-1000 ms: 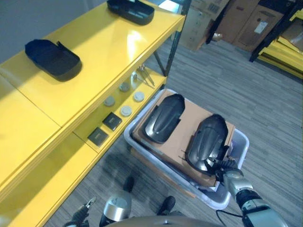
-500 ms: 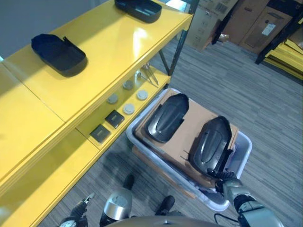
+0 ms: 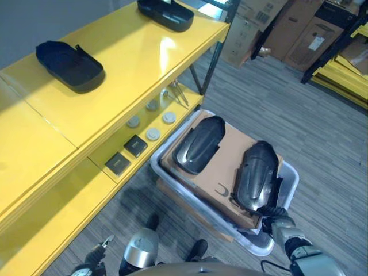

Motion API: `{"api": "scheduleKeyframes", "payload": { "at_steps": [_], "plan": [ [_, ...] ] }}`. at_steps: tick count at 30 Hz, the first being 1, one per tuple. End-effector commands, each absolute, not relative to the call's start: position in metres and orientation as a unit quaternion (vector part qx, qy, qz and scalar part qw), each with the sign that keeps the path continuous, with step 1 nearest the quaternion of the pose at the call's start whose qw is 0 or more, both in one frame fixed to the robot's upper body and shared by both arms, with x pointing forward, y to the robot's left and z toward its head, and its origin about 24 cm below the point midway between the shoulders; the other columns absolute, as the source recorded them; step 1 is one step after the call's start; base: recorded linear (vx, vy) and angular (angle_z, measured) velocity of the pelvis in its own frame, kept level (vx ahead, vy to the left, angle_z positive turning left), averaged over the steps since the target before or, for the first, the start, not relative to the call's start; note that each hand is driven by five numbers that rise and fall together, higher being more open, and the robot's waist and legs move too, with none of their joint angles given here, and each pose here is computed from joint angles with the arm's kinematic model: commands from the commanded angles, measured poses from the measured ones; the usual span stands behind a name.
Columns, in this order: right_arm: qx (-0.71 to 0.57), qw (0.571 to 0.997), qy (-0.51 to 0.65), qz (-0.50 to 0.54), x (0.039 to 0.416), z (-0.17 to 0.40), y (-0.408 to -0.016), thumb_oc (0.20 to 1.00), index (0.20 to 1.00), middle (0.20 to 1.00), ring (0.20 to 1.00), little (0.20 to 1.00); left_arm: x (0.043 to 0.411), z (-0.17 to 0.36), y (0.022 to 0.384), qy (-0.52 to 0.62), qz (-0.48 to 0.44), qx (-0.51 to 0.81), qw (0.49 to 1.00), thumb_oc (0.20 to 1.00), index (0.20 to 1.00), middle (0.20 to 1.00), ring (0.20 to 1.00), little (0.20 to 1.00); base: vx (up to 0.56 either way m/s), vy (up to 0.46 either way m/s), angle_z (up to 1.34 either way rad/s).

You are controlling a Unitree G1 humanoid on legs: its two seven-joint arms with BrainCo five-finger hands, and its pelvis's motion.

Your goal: Move parts from the plastic box to the shelf.

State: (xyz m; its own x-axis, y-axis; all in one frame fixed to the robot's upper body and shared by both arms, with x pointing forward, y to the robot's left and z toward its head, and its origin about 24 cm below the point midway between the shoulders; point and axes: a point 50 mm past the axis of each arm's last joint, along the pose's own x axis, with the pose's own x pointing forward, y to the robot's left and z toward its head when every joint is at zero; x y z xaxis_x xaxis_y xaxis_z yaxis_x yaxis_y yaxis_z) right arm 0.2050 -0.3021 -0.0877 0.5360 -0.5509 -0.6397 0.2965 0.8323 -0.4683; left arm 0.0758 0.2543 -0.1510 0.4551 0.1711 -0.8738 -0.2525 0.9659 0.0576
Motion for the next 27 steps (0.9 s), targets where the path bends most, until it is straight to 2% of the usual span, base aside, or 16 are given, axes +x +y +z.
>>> {"api": "scheduleKeyframes", "payload": {
  "at_steps": [1, 6, 11, 12, 18, 23, 27],
  "plan": [
    [-0.175, 0.866, 0.403, -0.24, 0.204, -0.082, -0.31, 0.2, 0.2, 0.2, 0.2, 0.2, 0.073, -0.151, 0.257, 0.51, 0.097, -0.027, 0.854, 1.0, 1.0, 1.0, 1.0, 1.0, 0.0, 0.0, 0.0],
    [-0.172, 0.879, 0.376, -0.237, 0.211, -0.077, -0.306, 0.2, 0.2, 0.2, 0.2, 0.2, 0.085, -0.148, 0.249, 0.482, 0.08, -0.063, 0.87, 1.0, 1.0, 1.0, 1.0, 1.0, 0.0, 0.0, 0.0],
    [-0.169, 0.911, 0.308, -0.217, 0.232, -0.052, -0.291, 0.2, 0.2, 0.2, 0.2, 0.2, 0.14, -0.117, 0.224, 0.388, 0.001, -0.127, 0.913, 1.0, 1.0, 1.0, 1.0, 1.0, 0.0, 0.0, 0.0],
    [-0.169, 0.911, 0.308, -0.217, 0.232, -0.052, -0.291, 0.2, 0.2, 0.2, 0.2, 0.2, 0.14, -0.117, 0.224, 0.389, 0.001, -0.127, 0.912, 1.0, 1.0, 1.0, 1.0, 1.0, 0.0, 0.0, 0.0],
    [-0.16, 0.941, 0.239, -0.18, 0.249, -0.027, -0.279, 0.2, 0.2, 0.2, 0.2, 0.2, 0.198, -0.066, 0.195, 0.293, -0.096, -0.162, 0.937, 1.0, 1.0, 1.0, 1.0, 1.0, -0.02, 0.051, -0.14],
    [-0.143, 0.963, 0.183, -0.137, 0.271, -0.006, -0.251, 0.2, 0.2, 0.2, 0.2, 0.2, 0.236, -0.034, 0.167, 0.243, -0.124, -0.174, 0.946, 1.0, 1.0, 1.0, 1.0, 1.0, -0.04, 0.035, -0.22],
    [-0.122, 0.979, 0.134, -0.098, 0.292, 0.015, -0.224, 0.2, 0.2, 0.2, 0.2, 0.2, 0.259, -0.025, 0.154, 0.244, -0.123, -0.145, 0.951, 1.0, 1.0, 1.0, 1.0, 1.0, -0.03, -0.001, -0.19]
  ]
}}
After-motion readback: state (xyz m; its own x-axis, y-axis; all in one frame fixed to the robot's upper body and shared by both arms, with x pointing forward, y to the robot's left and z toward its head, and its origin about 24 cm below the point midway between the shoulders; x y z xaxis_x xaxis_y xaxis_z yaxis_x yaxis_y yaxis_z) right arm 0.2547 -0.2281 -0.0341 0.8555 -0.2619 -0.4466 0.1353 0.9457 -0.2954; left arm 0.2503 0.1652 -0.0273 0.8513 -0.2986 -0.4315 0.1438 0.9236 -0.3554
